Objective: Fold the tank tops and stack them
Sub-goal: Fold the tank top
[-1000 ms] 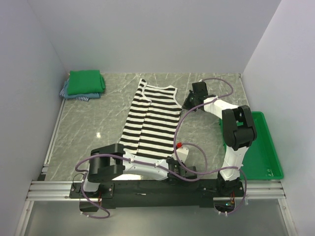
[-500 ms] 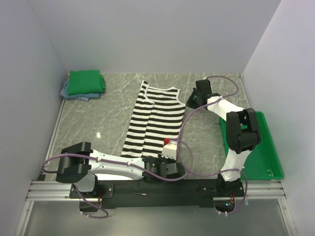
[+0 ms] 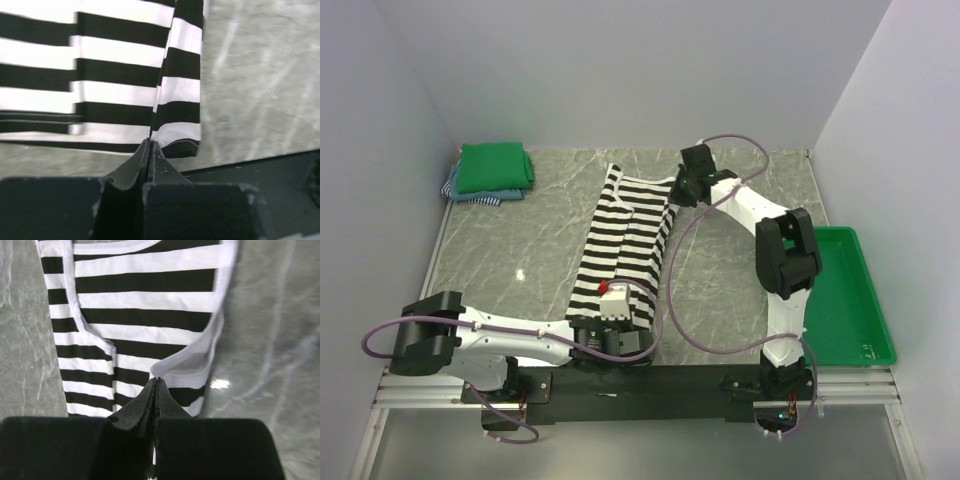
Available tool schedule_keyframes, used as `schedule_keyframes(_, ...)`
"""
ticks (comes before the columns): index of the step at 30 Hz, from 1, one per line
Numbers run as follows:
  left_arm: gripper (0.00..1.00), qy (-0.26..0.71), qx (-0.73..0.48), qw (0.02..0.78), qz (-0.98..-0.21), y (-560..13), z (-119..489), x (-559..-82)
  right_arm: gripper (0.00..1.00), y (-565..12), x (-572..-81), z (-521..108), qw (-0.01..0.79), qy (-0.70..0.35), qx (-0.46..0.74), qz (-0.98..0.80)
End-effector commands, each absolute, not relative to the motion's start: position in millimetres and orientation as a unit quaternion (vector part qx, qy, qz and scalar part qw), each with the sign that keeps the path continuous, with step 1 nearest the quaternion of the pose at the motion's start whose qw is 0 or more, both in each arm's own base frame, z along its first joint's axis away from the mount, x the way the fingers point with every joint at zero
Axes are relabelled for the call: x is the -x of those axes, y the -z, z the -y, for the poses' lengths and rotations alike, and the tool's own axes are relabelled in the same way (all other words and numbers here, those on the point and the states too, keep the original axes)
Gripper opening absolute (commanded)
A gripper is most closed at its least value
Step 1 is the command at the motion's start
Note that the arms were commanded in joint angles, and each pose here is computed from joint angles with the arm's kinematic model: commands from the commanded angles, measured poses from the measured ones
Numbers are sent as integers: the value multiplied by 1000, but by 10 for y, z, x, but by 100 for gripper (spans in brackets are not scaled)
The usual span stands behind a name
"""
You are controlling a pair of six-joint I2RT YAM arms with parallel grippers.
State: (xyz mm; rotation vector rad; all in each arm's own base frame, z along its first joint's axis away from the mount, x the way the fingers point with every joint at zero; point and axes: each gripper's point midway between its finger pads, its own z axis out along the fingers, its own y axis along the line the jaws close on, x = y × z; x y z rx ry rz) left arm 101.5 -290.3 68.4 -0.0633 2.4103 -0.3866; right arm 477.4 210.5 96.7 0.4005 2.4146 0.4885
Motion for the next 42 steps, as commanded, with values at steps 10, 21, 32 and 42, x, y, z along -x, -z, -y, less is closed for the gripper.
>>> schedule_keyframes(10, 0, 103, 101, 319, -937, -546, 2302, -988, 0, -889, -5084, -2786, 319, -176, -121, -924)
schedule_keyframes(21, 0, 108, 118, 299, -941, -450, 2192, -1006, 0, -905, -5145, -2988, 328, -188, -105, -920)
schedule_keyframes(32, 3, 98, 119, 290, -944, -380, 2132, -1024, 0, -864, -5244, -3121, 335, -212, -94, -913)
schedule_keyframes(42, 36, 101, 155, 317, -930, -675, 1992, -1189, 40, -1221, -5245, -3185, 364, -243, -74, -896)
